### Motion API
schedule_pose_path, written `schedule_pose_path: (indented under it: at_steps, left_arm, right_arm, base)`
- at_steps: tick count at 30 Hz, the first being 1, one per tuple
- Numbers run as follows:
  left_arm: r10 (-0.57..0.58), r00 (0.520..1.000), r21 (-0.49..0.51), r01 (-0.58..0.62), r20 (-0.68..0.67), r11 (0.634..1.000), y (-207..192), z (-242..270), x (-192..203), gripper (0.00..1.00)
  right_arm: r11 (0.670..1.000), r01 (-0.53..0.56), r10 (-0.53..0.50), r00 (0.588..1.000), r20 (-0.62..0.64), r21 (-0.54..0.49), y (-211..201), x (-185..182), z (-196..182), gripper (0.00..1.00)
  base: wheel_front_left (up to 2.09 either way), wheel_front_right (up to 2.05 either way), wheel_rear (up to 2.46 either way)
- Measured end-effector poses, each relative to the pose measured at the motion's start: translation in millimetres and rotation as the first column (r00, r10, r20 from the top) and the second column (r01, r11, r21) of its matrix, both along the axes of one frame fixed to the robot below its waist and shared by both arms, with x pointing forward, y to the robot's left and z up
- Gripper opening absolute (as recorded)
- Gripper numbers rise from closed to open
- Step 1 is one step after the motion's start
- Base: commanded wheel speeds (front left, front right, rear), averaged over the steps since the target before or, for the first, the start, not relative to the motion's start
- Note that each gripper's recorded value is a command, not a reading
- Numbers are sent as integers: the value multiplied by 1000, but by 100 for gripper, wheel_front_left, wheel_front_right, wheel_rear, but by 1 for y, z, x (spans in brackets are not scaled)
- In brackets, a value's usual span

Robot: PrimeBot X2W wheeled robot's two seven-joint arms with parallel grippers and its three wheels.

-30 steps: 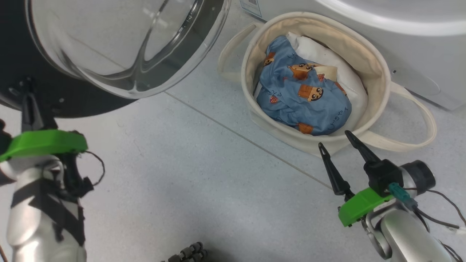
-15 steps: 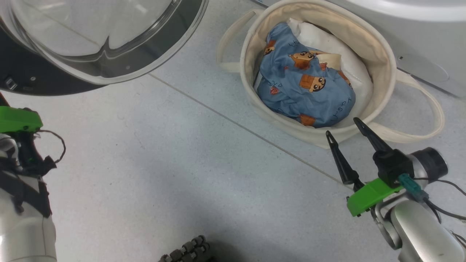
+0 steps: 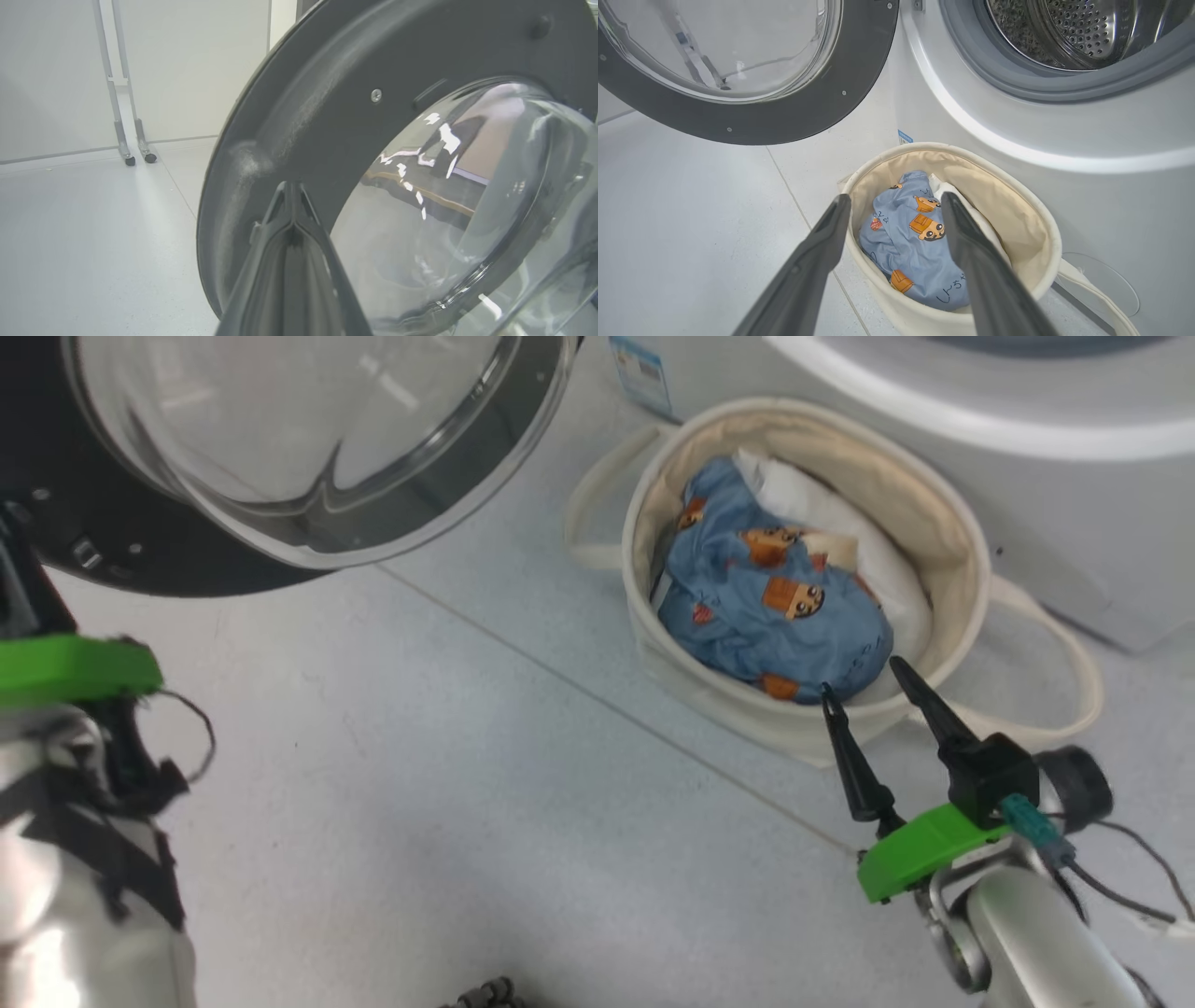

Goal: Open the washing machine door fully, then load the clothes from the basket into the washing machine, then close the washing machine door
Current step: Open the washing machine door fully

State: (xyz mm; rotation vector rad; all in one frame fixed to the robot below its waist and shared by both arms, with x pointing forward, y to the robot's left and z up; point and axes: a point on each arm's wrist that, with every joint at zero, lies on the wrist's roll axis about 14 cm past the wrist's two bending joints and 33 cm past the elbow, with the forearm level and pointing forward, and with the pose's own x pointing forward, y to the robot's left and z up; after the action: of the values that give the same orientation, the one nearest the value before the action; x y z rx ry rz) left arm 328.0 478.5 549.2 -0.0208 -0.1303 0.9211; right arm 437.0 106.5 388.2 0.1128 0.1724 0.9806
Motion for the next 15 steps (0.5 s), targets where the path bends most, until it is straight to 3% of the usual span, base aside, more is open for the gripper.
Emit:
schedule_pose_path:
  at_steps: [8, 12, 15]
  left_arm:
    - [-156, 988, 71, 154, 21, 986, -50, 20, -7, 0]
    - [-184, 983, 57, 183, 26, 982, -62, 14, -21, 0]
    - [-225, 974, 19, 225, 16, 974, -81, -5, -33, 0]
  right_arm:
    - [965, 237, -243, 969, 46, 112, -30, 11, 69, 100]
    - [947, 299, -309, 949, 67, 119, -51, 4, 85, 100]
    - [914, 375, -389, 919, 69, 152, -81, 0, 103, 100]
  base:
    - [0, 0, 0]
    - [0, 0, 0]
    - [0, 0, 0]
